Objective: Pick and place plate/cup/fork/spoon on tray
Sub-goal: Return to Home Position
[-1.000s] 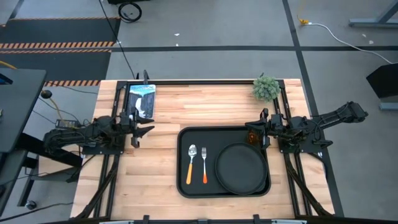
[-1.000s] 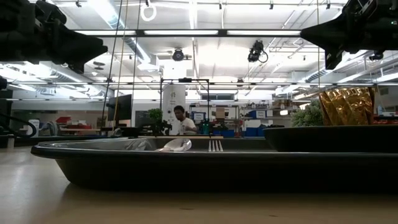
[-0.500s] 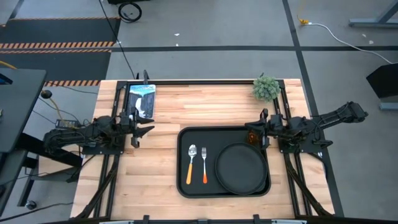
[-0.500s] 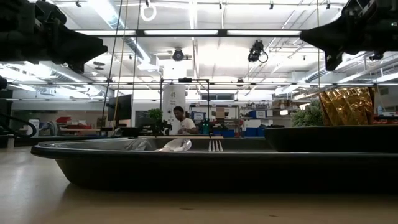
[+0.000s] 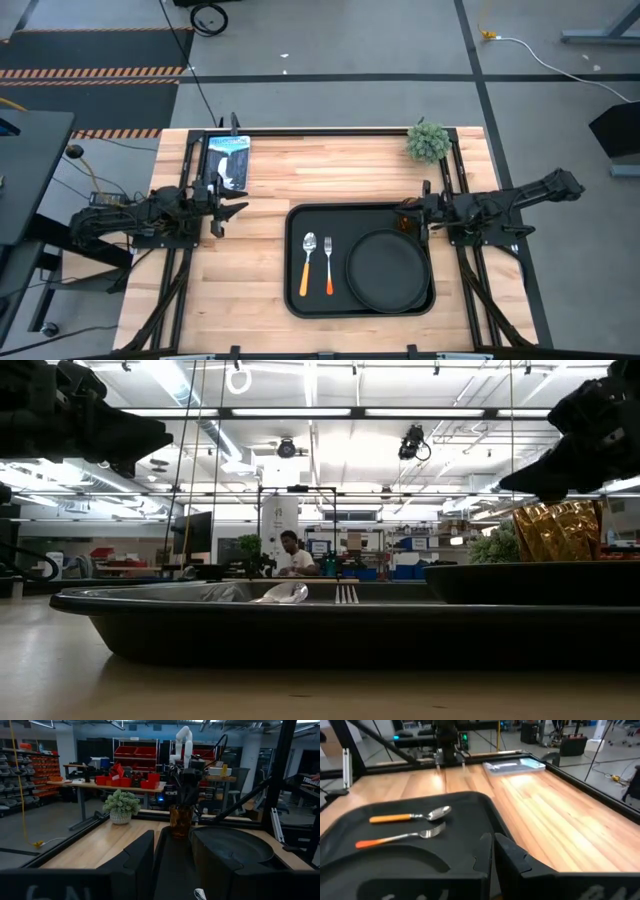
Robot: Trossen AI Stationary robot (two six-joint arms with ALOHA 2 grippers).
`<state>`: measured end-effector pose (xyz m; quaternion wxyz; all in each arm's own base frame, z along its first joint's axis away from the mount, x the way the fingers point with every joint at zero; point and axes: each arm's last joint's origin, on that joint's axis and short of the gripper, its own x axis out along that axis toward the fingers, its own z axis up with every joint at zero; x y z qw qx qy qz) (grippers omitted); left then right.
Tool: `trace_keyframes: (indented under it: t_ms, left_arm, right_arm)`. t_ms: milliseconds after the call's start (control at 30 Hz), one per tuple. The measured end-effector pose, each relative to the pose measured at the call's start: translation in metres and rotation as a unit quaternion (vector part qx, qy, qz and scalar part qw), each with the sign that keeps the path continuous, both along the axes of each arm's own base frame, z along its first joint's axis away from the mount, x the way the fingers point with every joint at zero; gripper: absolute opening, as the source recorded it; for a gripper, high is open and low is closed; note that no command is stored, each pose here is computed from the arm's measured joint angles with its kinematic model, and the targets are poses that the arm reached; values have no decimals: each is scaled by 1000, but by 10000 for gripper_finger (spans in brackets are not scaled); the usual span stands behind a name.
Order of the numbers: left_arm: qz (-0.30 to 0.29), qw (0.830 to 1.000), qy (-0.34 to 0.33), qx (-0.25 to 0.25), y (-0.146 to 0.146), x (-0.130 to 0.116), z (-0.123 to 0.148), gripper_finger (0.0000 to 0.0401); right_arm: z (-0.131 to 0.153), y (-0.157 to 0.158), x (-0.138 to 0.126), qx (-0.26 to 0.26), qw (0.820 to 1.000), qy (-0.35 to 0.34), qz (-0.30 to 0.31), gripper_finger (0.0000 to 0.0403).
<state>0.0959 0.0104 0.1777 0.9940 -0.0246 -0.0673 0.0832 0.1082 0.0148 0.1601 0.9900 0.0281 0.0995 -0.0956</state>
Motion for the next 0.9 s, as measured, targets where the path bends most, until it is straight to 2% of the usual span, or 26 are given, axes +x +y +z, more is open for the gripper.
trace_keyframes:
  t_ms: [100,267,567,900]
  left_arm:
    - [0,1000,0,0,0,0,0,142]
    - [0,1000,0,0,0,0,0,142]
    - [0,1000,0,0,0,0,0,142]
    - [0,1000,3,0,0,0,0,142]
  right_arm:
    - [-1,-1,-4,0,1000,-1,0,27]
    - [2,-1,-6,20,997,-78,1,27]
    - [13,-3,-14,37,989,-147,1,27]
    - [12,-3,-13,36,989,-145,0,27]
